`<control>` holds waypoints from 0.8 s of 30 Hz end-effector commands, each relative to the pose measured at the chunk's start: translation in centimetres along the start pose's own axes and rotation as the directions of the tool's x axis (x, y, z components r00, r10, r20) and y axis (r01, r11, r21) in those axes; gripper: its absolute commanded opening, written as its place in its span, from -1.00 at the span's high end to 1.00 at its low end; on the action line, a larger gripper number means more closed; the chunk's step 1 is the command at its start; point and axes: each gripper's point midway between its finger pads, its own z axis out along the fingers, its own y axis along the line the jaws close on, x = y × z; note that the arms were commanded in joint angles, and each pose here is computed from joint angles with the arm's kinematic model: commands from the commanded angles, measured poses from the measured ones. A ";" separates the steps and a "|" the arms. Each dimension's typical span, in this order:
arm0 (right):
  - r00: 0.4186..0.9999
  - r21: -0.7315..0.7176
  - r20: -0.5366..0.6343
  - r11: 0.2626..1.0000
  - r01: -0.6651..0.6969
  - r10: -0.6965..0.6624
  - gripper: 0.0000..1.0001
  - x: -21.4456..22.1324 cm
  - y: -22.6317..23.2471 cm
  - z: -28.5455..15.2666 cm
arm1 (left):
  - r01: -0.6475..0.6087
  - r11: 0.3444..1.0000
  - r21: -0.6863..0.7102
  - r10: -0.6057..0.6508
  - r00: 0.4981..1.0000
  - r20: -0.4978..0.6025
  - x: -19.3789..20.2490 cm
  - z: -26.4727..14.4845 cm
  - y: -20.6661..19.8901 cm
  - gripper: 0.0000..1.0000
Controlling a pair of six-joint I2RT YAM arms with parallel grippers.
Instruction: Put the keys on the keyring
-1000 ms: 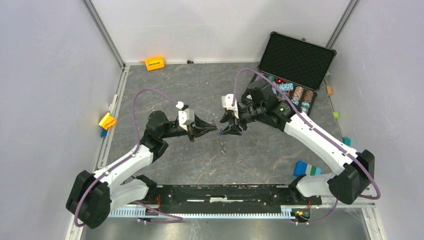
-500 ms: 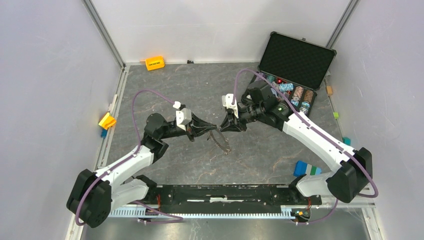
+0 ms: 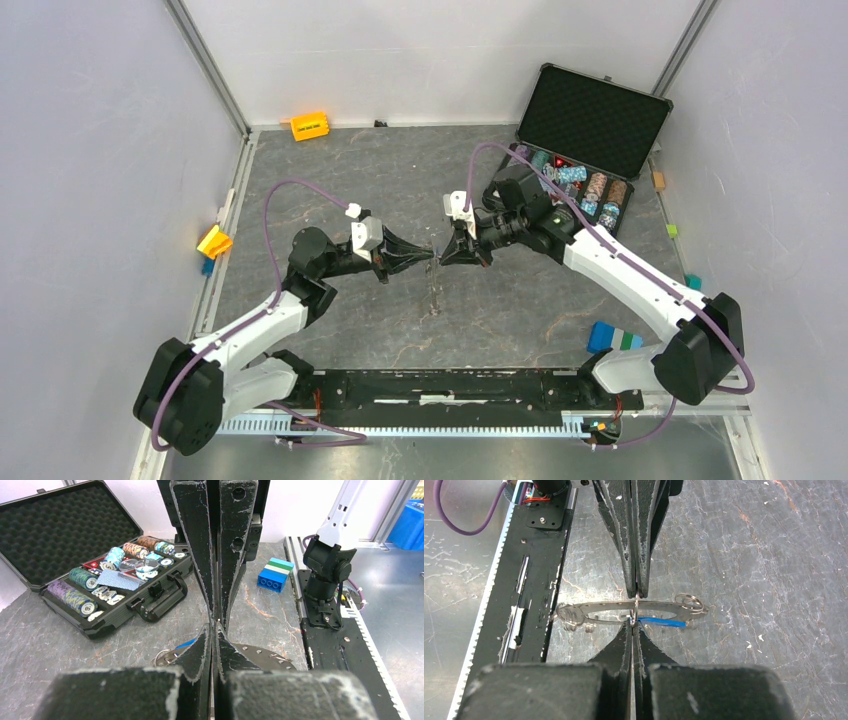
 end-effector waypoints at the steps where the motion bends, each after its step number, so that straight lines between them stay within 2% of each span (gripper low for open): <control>1: 0.999 -0.007 0.033 1.000 0.008 -0.008 1.00 -0.4 0.2 0.0 | -0.055 0.998 0.006 0.055 0.996 0.067 -2.0 0.1 0.0 0.96; 13: 0.997 -0.022 0.070 1.000 -0.008 0.009 0.97 -1.1 0.2 0.3 | -0.058 0.998 0.018 0.056 0.995 0.087 -2.0 0.1 -0.2 0.96; 15: 0.997 -0.026 0.074 1.000 -0.008 0.010 0.87 -1.4 0.2 0.2 | -0.059 0.998 0.020 0.057 0.995 0.081 -1.7 0.0 -0.2 0.95; 22: 0.997 0.017 0.069 0.999 0.034 -0.036 0.32 -2.1 0.2 -0.6 | -0.063 0.998 0.027 0.062 0.996 0.062 -1.3 -0.1 -0.4 0.96; 24: 0.996 0.027 0.075 0.998 0.050 -0.052 0.26 -2.5 0.2 -0.9 | -0.062 0.998 0.030 0.060 0.996 0.060 -1.2 -0.1 -0.4 0.96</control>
